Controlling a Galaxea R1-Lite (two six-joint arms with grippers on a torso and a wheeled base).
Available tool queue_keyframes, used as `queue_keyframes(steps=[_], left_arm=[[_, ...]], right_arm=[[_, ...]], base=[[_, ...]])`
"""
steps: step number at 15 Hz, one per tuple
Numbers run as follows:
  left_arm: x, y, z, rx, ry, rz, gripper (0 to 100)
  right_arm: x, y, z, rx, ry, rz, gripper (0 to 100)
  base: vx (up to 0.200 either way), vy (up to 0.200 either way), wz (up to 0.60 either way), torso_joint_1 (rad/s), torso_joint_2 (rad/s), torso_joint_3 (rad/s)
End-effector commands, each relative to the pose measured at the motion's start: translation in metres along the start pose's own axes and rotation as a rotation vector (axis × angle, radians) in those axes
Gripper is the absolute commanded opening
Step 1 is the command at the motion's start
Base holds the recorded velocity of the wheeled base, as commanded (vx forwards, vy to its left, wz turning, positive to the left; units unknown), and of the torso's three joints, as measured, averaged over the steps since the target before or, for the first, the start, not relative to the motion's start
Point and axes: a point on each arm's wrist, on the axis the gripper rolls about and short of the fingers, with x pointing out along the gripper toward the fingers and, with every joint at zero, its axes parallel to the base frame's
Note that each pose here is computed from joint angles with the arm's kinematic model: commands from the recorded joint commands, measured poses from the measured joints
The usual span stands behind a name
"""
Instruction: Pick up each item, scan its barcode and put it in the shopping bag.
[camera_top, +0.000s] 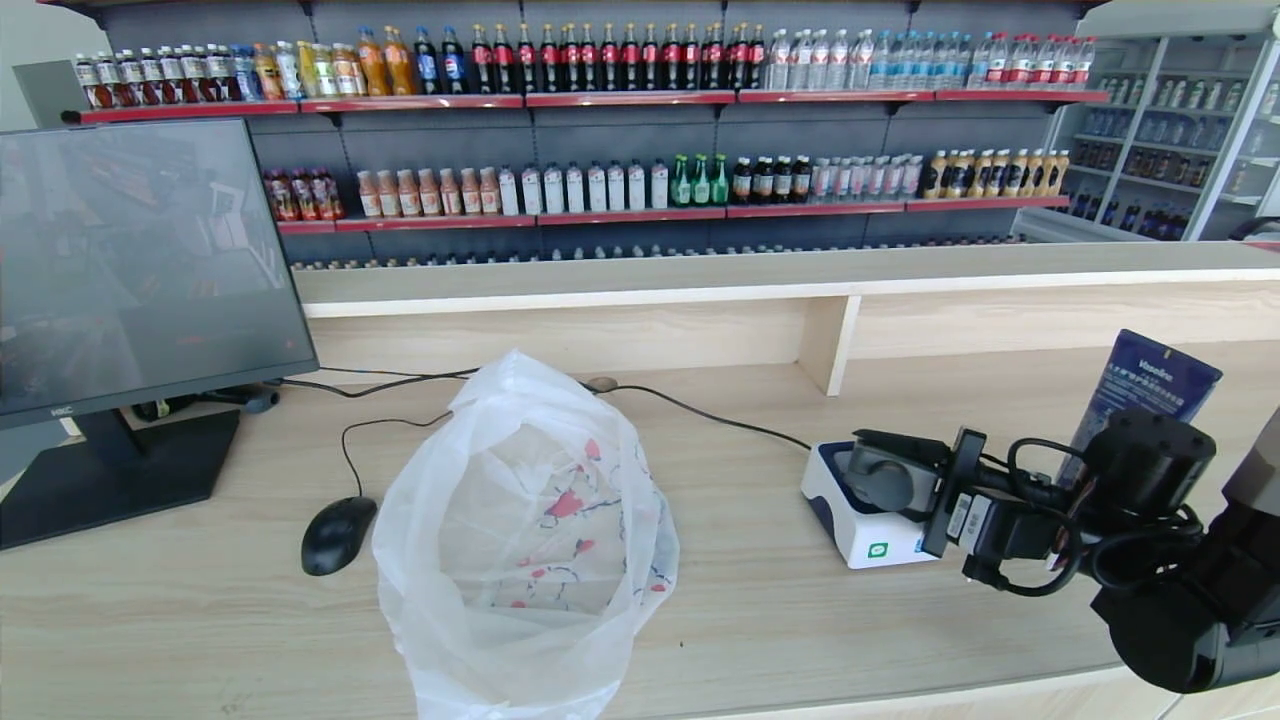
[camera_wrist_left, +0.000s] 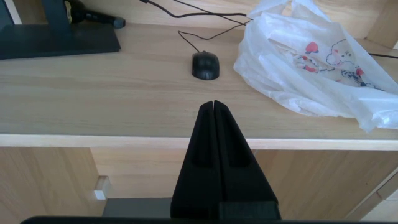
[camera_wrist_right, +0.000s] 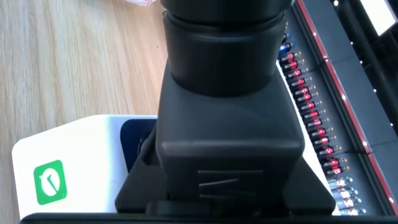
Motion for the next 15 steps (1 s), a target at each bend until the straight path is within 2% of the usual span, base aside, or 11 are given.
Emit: queue_keyframes(steps=[1, 7, 15], left_arm=[[0.0, 0.0, 0.0, 0.0, 0.001, 0.0, 0], [0.0, 0.0, 0.0, 0.0, 0.001, 0.0, 0], [0.0, 0.0, 0.0, 0.0, -0.001, 0.0, 0]], right_arm=[[-0.002, 0.0, -0.002, 0.004, 0.009, 0.0, 0], [-0.008, -0.008, 0.0, 0.005, 0.017, -0.023, 0], [-0.024, -0.031, 0.03, 0.057, 0.042, -0.112, 0]], base=[[0.0, 0.0, 0.0, 0.0, 0.0, 0.0], [0.0, 0.0, 0.0, 0.0, 0.0, 0.0], [0.0, 0.0, 0.0, 0.0, 0.0, 0.0]])
